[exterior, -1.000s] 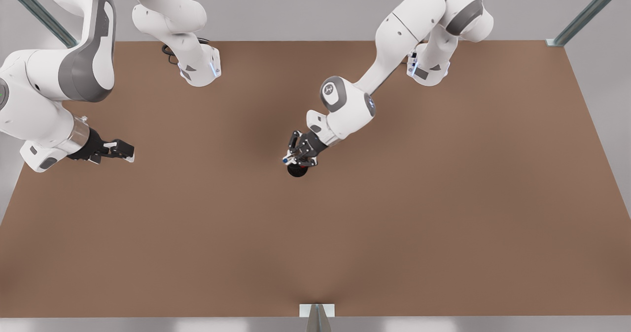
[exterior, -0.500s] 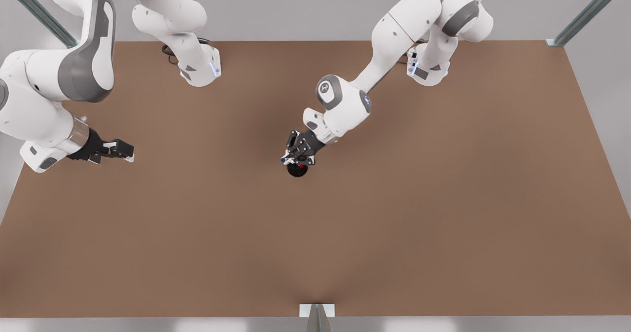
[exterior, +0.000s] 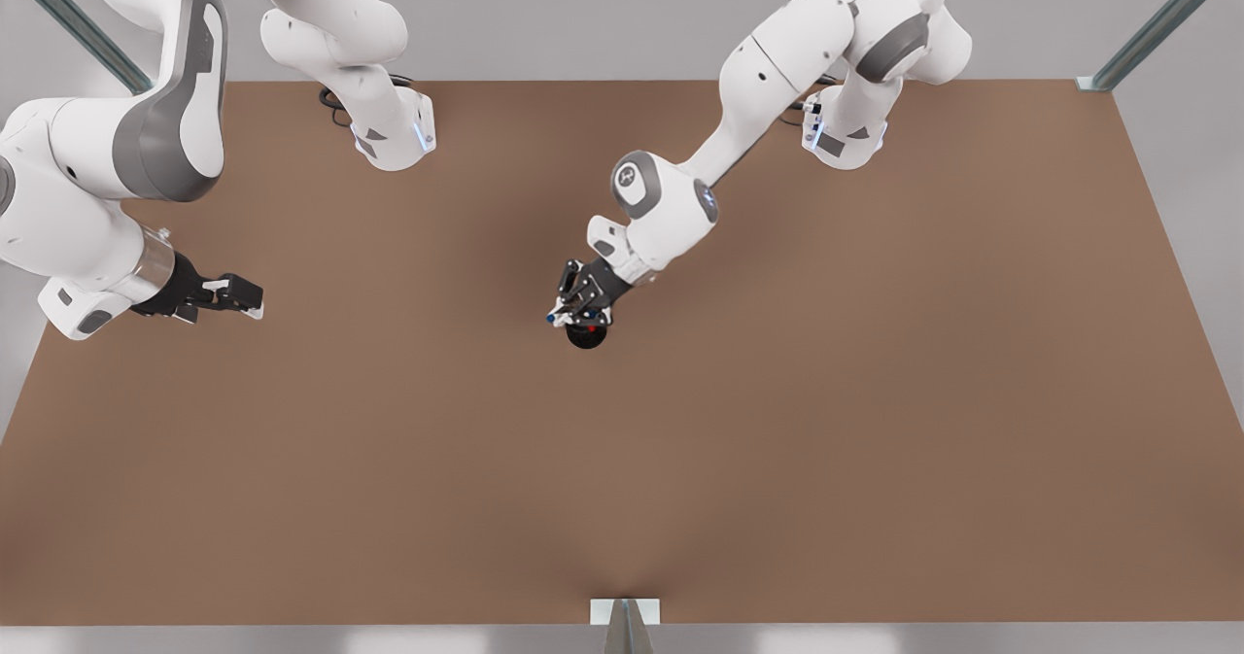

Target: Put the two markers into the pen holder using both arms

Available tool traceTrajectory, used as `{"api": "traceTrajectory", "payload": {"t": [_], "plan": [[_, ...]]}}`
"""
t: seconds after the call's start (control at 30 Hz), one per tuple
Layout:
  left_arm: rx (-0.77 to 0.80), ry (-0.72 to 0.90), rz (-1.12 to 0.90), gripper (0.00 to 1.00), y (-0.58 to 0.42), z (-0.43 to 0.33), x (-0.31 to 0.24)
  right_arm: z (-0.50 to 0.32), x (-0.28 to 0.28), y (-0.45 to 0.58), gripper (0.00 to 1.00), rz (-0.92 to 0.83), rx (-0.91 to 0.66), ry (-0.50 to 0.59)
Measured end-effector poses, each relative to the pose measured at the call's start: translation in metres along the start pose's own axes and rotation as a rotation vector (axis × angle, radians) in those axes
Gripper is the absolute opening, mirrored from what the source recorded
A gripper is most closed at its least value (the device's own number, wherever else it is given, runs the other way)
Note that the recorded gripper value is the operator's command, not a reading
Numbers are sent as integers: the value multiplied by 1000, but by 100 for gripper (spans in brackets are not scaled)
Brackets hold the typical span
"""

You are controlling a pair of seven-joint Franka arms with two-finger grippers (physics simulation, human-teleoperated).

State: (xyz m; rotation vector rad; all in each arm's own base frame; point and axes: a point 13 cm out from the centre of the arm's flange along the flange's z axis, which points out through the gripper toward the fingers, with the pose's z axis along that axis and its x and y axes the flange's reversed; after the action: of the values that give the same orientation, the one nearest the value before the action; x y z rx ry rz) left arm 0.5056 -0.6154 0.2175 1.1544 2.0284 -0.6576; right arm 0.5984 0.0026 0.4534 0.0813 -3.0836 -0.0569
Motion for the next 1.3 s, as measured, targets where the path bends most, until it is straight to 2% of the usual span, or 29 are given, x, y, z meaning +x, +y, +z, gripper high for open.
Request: {"api": "traceTrajectory", "payload": {"t": [0.2,0.4,0.47,0.5,0.53,0.57,0.6,0.67,0.7,0.73,0.83,0.9,0.97,1.03,1.1,1.2,1.3], "plan": [[-8,4,8,21,-3,3,3,-1,0,2,100,-2,-13,-2],[-12,4,15,21,-12,10,4,-34,0,17,100,-32,-14,-56],[-13,8,13,39,-12,12,7,-90,21,45,100,-79,-20,-113],[-13,10,13,39,-12,13,8,-94,24,47,94,-82,-19,-101],[-13,11,12,39,-12,14,10,-103,20,45,100,-77,-11,-108],[-13,13,12,40,-11,14,11,-108,18,37,100,-62,3,-108],[-13,14,11,48,-11,15,12,-101,15,28,100,-44,12,-87],[-13,15,11,69,-11,15,12,-95,14,14,100,-13,30,-66],[-14,14,11,97,-10,14,12,-93,13,9,100,-2,43,-60],[-21,-1,11,100,-4,11,2,-87,10,4,100,8,57,-47],[-66,-36,-41,100,56,-9,-13,-74,7,-15,100,48,80,-22],[-90,-50,-66,100,148,-44,-17,-74,6,-19,100,61,88,-20],[-86,-72,91,100,248,-115,-77,-71,5,-19,100,67,92,-18],[-53,43,196,100,311,-184,-82,-70,4,-18,100,72,93,-17],[-67,243,240,100,352,-265,-61,-67,2,-15,100,72,92,-13],[-178,530,94,100,412,-393,7,-65,2,-16,100,81,90,-10],[-283,658,-71,100,408,-495,24,-65,2,-16,100,87,89,-10]]}}
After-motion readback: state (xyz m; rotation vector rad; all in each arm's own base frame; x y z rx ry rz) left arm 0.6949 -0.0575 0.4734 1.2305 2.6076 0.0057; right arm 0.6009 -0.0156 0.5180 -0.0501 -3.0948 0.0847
